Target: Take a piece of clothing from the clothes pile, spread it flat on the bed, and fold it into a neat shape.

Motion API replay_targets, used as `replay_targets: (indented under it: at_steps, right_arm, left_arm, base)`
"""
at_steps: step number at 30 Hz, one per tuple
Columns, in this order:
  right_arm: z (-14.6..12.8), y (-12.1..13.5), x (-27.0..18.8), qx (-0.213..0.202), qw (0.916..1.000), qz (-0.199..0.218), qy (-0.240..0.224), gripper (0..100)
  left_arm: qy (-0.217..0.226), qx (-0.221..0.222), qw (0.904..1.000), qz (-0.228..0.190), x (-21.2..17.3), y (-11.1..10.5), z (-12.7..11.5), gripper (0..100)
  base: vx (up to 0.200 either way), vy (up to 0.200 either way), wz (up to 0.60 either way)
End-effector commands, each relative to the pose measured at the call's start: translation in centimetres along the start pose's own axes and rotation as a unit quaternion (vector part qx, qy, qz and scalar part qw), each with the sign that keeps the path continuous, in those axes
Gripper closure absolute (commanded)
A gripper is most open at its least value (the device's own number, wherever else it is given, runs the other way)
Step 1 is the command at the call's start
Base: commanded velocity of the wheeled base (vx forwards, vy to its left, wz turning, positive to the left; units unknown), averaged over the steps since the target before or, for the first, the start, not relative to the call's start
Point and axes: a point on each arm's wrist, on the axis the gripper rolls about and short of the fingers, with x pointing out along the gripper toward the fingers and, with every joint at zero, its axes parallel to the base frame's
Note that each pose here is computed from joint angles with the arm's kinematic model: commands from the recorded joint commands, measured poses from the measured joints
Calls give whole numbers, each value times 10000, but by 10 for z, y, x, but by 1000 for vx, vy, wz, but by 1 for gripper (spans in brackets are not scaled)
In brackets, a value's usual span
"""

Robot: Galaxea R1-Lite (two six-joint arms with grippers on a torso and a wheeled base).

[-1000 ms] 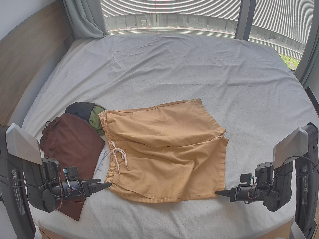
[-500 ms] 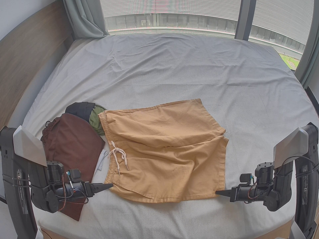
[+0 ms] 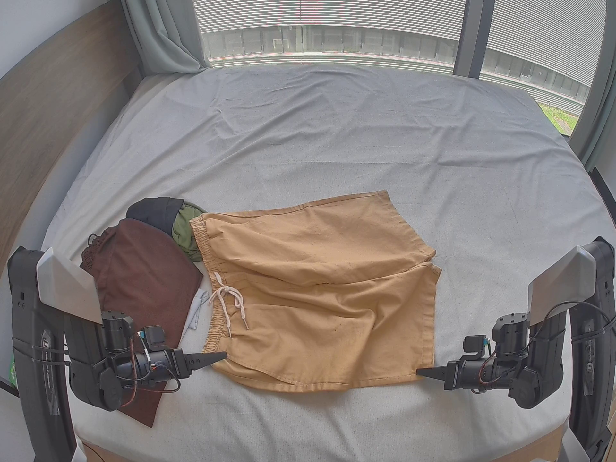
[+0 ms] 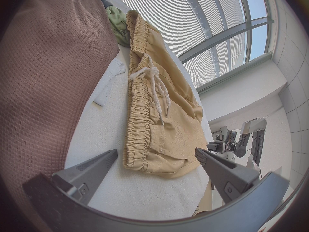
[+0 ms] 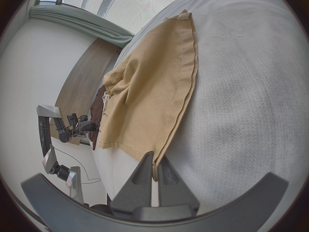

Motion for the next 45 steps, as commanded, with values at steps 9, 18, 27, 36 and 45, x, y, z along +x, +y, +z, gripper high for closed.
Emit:
replay_targets:
  at_steps: [9,18,27,36,45]
  right_arm:
    - [0,0,0,1,10000,4,4,100]
    - [-2,1,-3,26,10000,-11,44,100]
    - [-7,3,-14,-288,9995,-110,101,100]
    - [-12,0,-32,-518,9982,-284,139,100]
    - [-22,7,-43,-664,9968,-287,346,100]
  left_arm:
    - [31,22,10000,-19,6,0,-1,100]
    - [16,79,10000,-45,9,1,1,100]
    - [261,68,9996,2,0,-7,-13,100]
    - [397,178,9990,95,-16,-15,-22,100]
    - [438,140,9989,120,-24,-22,-25,100]
  base:
    - [0,0,0]
    - [0,0,0]
    - [0,0,0]
    - [0,0,0]
    - [0,0,0]
